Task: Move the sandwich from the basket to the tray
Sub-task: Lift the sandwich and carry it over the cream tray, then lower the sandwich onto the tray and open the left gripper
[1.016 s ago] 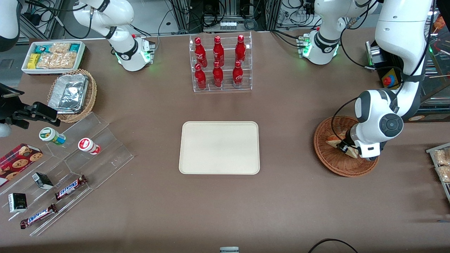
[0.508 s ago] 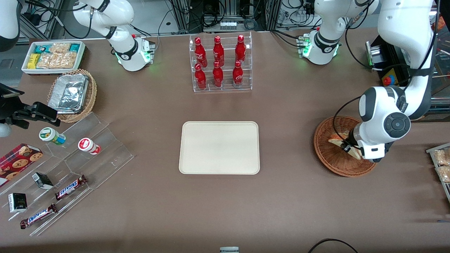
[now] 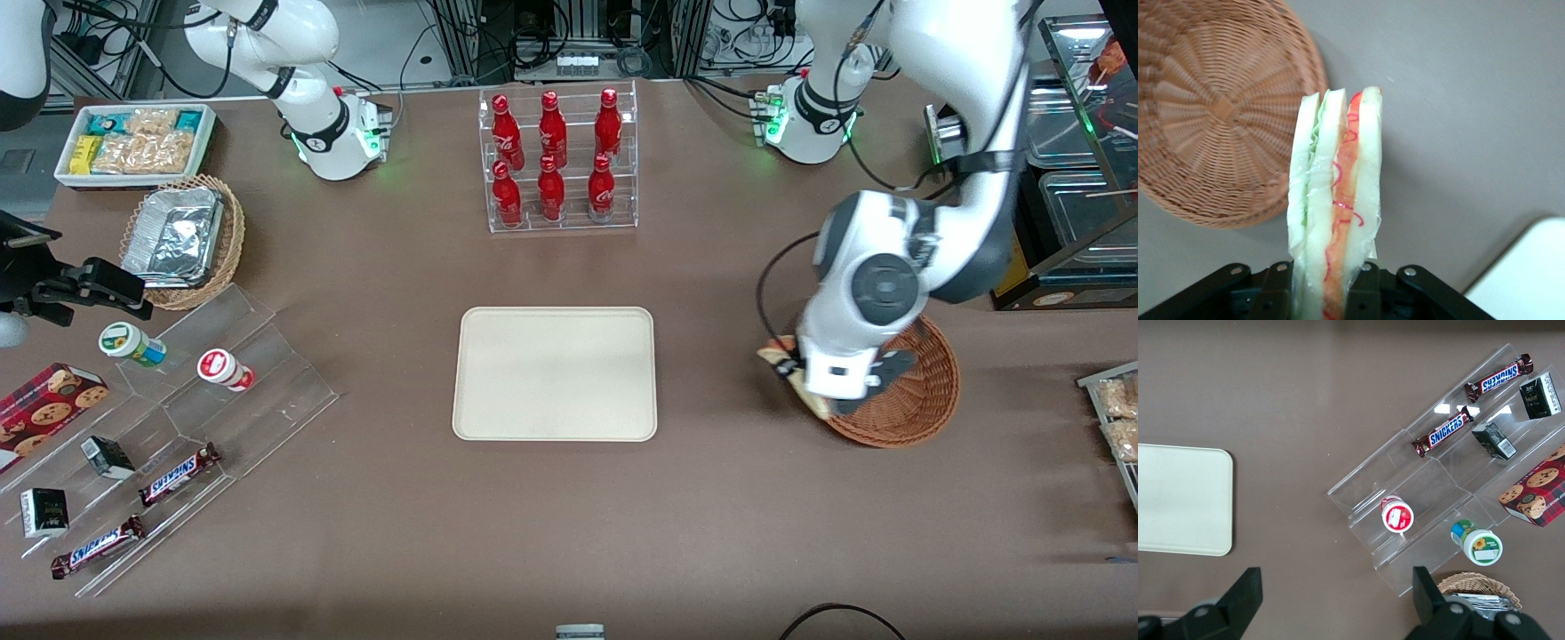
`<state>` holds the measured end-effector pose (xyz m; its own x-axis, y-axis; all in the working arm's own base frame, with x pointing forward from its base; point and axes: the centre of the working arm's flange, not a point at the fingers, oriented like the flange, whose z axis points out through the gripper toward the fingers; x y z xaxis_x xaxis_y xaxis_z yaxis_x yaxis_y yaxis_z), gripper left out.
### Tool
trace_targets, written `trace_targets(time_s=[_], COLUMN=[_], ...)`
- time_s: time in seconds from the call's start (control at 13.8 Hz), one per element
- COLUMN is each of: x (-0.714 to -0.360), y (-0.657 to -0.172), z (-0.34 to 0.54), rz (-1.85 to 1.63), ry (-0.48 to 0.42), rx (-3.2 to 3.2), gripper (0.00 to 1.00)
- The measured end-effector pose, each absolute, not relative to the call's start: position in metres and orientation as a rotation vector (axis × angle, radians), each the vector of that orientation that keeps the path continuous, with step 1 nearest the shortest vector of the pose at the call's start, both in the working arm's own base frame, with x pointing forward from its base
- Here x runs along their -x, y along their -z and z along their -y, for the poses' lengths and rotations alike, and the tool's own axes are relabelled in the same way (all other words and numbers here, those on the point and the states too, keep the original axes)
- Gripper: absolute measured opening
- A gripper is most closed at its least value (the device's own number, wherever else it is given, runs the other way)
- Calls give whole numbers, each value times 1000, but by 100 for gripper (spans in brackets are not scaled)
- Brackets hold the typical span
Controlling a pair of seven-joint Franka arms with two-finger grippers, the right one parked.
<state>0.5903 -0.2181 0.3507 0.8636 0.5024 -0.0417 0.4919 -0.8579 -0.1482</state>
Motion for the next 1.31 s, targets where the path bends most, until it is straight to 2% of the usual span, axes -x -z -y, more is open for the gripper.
trace_targets(time_s=[0.36,0.8,1.02,1.31], x=[-597,-554,-548,-544], y=[-323,-277,-261,-239], z=[315,426,435,437], rz=[414,115,-7,-78], ry=[-136,-30,-34,-66], rx=[3065,3141,3139,3125], gripper=[17,17,23,22])
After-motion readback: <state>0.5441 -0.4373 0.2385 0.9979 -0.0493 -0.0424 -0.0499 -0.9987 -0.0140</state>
